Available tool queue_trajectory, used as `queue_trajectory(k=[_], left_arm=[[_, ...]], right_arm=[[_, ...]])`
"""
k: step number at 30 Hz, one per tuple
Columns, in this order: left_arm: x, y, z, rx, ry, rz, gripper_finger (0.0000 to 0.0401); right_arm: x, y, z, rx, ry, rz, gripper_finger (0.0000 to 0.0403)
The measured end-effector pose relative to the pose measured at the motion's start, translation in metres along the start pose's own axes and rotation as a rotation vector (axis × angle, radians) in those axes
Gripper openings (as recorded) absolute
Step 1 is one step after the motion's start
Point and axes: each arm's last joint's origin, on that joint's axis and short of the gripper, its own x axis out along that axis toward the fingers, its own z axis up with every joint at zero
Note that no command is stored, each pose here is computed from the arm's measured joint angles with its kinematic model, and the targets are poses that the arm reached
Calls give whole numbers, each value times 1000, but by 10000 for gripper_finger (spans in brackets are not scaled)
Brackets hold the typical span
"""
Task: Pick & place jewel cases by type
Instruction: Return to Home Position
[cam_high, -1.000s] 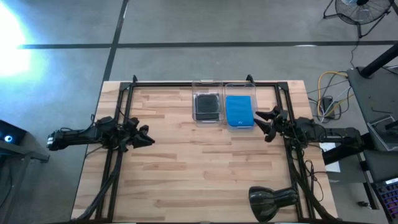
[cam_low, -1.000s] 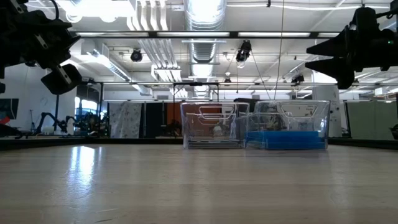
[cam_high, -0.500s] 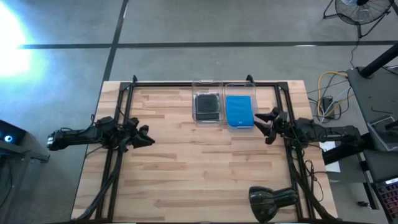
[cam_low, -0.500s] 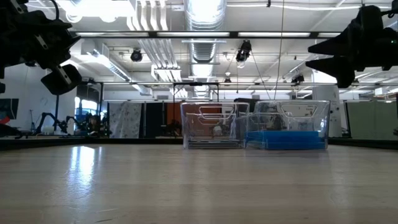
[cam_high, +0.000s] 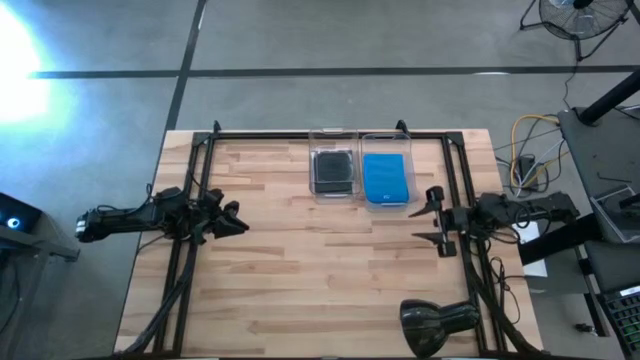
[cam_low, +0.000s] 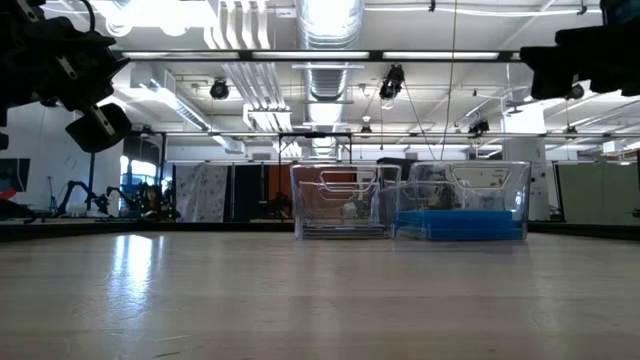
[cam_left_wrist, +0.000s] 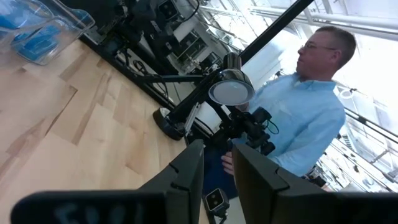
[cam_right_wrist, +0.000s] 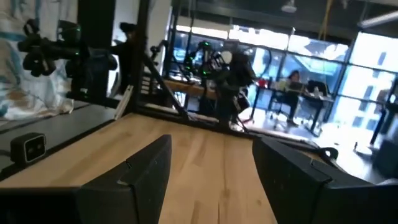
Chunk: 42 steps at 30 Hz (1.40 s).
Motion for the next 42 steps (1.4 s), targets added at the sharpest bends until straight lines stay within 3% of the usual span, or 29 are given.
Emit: queue_trajectory(k=[6,42], left_arm=[[0,0,0,0,0,0,67],[0,0,0,0,1,0,67]], right_arm=[[0,-1,-2,88,25,-27,221],[1,-1,-4,91,47,-26,221]])
